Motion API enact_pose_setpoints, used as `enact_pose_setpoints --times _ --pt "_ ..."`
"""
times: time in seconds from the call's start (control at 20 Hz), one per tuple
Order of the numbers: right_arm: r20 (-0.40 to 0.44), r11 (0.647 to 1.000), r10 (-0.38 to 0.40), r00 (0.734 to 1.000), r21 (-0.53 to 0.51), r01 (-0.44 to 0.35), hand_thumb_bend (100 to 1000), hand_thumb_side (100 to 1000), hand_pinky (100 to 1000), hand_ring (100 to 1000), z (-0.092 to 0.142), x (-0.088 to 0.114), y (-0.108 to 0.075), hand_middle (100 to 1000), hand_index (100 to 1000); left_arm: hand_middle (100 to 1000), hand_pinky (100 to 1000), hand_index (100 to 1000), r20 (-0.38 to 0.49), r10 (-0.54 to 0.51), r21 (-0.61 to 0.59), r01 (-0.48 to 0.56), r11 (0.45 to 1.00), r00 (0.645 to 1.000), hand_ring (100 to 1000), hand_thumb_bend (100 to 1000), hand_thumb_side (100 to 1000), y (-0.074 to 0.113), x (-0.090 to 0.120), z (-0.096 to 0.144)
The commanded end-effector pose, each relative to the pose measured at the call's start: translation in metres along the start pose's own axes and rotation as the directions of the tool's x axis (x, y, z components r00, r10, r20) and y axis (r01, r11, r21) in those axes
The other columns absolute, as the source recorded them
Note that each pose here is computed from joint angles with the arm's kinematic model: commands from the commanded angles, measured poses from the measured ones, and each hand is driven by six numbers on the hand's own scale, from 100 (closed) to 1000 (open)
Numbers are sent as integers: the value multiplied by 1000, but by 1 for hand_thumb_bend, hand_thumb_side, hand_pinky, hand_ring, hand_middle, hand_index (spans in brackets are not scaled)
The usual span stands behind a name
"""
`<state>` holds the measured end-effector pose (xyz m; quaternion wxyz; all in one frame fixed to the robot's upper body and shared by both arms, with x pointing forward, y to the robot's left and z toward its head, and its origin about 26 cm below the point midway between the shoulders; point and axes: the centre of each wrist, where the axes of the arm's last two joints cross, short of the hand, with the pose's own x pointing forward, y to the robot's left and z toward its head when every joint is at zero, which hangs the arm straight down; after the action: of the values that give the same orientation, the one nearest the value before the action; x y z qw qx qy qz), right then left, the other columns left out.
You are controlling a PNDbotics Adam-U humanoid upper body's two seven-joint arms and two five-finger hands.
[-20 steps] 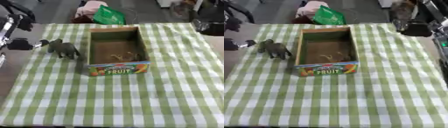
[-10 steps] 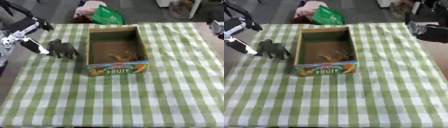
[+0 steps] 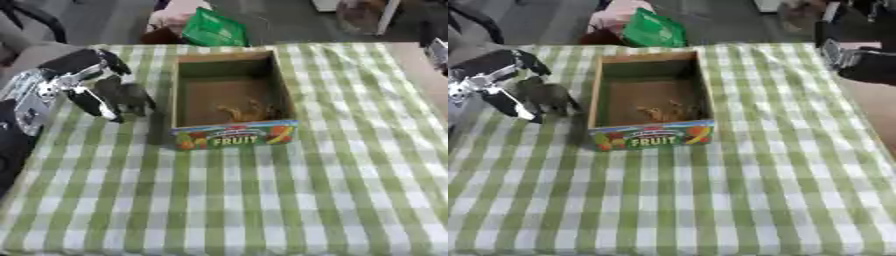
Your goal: Pick up objects on the table and place them in the box.
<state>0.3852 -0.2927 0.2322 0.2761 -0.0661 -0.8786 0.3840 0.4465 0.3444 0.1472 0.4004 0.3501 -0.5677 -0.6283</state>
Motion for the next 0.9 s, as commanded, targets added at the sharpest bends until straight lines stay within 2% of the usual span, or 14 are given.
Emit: enact_pose_setpoints --times 0.05,0.15,0.25,0.45,0.5,0.7,0.75,0.8,0.85,0.9 --pt "26 1000 17 1000 -3 -17 100 218 872 968 -5 7 -8 811 896 654 786 781 -1 -54 38 54 998 999 759 749 206 9 1 -4" --pt "24 1000 15 1000 -2 -15 100 224 872 968 -4 6 -7 811 897 634 764 775 -17 -65 51 66 997 998 739 711 210 5 0 -4" --pt "20 1000 12 1000 -4 -12 100 231 872 968 -3 6 -7 811 897 603 724 765 -53 -72 70 76 995 996 681 655 213 2 -1 -4" --pt "16 1000 7 1000 -1 -7 100 237 872 968 -3 5 -5 810 897 507 663 715 -141 -100 109 116 987 985 555 457 191 -1 -5 -3" --pt "16 1000 7 1000 -1 -7 100 237 872 967 -3 5 -5 810 897 453 636 686 -159 -105 119 124 985 982 498 382 185 -2 -5 -2" --pt "15 1000 6 1000 -1 -6 100 237 872 967 -3 5 -5 810 897 446 633 682 -195 -107 154 138 978 975 492 372 184 -8 -7 -2" --pt "13 1000 5 1000 -2 -5 100 246 873 968 -2 4 -5 810 897 264 550 567 -204 -98 160 132 978 974 295 274 172 -10 -8 -1" --pt "11 1000 5 1000 -3 -5 100 247 873 968 -2 4 -5 810 897 256 544 562 -215 -78 172 117 978 973 285 272 171 -11 -10 0" --pt "10 1000 5 1000 -2 -5 100 244 872 967 -2 4 -5 810 897 205 507 535 -222 -60 187 102 977 973 214 252 167 -10 -11 0" --pt "11 1000 6 1000 -2 -6 100 244 872 967 -2 4 -5 810 897 197 501 531 -225 -44 203 91 975 973 200 250 167 -7 -11 1"
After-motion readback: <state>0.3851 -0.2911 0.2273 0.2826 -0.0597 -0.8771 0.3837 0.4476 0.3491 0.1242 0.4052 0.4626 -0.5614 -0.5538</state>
